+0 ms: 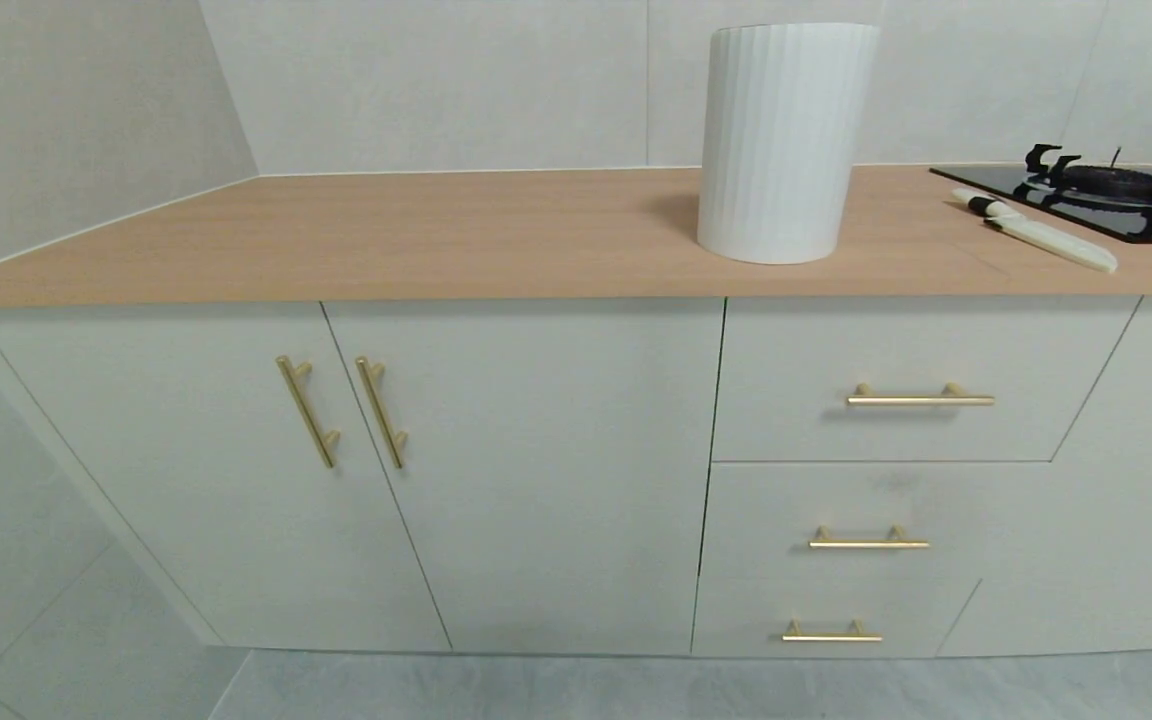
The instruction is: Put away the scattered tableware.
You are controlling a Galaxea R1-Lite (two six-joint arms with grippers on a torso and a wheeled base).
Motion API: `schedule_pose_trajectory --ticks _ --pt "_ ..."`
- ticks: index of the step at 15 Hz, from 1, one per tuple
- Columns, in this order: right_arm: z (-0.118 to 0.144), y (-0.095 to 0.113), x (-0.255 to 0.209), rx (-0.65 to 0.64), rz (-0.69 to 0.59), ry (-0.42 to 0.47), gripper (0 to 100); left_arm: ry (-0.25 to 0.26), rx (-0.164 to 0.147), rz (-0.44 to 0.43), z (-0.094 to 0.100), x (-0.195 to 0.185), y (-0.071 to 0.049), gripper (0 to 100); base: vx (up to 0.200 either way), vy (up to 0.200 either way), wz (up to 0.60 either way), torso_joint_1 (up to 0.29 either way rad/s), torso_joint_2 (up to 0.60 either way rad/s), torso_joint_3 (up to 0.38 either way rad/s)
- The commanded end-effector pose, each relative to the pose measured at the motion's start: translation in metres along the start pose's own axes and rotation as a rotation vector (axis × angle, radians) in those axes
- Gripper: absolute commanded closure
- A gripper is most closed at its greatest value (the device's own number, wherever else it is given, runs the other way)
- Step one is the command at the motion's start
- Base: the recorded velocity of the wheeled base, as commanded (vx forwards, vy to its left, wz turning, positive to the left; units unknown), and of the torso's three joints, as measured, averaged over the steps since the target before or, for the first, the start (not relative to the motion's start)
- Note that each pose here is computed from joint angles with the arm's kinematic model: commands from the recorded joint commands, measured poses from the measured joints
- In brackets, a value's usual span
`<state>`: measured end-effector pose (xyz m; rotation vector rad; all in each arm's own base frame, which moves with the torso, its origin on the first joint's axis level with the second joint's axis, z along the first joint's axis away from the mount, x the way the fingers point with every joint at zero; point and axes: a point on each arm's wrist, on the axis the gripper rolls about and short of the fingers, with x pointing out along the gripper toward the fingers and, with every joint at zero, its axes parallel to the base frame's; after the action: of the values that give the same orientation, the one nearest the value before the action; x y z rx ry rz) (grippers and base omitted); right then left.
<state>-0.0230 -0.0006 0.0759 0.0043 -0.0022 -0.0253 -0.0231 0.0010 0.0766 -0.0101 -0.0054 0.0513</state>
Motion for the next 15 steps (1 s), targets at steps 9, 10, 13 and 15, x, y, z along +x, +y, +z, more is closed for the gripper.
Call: schedule_pose_trajectory --ticks 9,10,13,15 --pt "0.0 0.0 0.0002 0.0 -0.001 0.002 0 0.0 -0.001 0.001 -0.0001 0.0 0.0 0 0.156 0.0 0.0 0.004 0.0 0.001" --pt "0.0 0.0 0.0002 0.0 0.001 0.002 0 0.0 -0.001 0.001 -0.0001 0.0 0.0 0 0.0 0.0 0.0 0.0 0.0 0.0" --pt "0.0 0.0 0.0002 0.0 -0.001 0.002 0 0.0 -0.002 0.001 -0.0001 0.0 0.0 0 0.0 0.0 -0.2 0.001 0.0 -0.001" --pt "0.0 0.0 0.0002 0.0 0.001 0.002 0 0.0 -0.002 0.001 -0.0001 0.0 0.0 0 0.0 0.0 0.0 0.0 0.0 0.0"
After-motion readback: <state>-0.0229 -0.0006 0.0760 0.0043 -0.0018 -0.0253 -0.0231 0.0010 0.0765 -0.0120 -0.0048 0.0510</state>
